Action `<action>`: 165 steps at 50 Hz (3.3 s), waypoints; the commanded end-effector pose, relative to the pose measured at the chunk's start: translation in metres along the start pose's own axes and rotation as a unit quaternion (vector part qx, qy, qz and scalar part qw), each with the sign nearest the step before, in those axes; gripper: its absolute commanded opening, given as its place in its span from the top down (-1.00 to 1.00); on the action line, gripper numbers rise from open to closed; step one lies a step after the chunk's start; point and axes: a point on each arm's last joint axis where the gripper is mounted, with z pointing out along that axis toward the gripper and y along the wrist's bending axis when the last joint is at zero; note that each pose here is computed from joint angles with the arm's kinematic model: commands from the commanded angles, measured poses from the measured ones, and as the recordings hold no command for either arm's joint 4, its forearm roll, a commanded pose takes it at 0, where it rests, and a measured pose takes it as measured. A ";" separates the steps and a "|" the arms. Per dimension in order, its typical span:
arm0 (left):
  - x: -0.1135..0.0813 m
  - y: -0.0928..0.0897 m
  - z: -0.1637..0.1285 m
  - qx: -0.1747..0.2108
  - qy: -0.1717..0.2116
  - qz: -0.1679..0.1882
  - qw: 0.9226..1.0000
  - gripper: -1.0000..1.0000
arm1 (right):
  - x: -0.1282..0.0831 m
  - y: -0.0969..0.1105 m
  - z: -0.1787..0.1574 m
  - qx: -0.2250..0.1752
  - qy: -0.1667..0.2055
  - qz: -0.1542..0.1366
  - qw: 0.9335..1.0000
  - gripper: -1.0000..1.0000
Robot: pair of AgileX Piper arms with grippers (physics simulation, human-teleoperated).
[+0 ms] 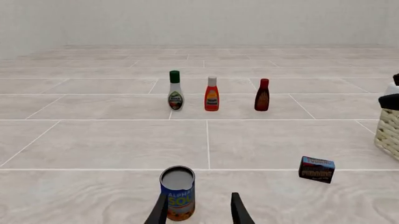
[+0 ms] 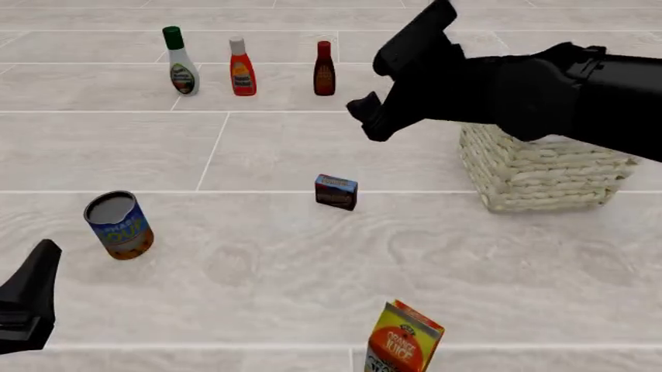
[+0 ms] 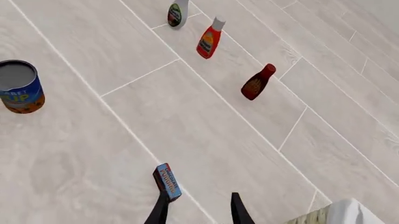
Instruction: Pick the chocolate pudding and place it in the basket.
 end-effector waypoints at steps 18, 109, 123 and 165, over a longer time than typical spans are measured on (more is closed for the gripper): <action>0.001 0.000 0.000 0.004 0.000 0.000 1.000 -1.00 | -0.004 -0.003 0.064 -0.041 0.086 -0.050 0.994 -1.00; 0.001 0.000 -0.001 0.004 0.000 0.000 1.000 -1.00 | 0.061 0.039 0.173 -0.100 0.182 -0.054 0.977 -1.00; 0.001 0.000 -0.001 0.004 0.000 0.000 1.000 -1.00 | 0.071 0.045 0.181 -0.106 0.192 -0.053 0.974 -1.00; 0.000 0.000 -0.001 0.004 0.000 0.000 1.000 -1.00 | 0.090 0.053 0.204 -0.112 0.209 -0.049 0.970 -1.00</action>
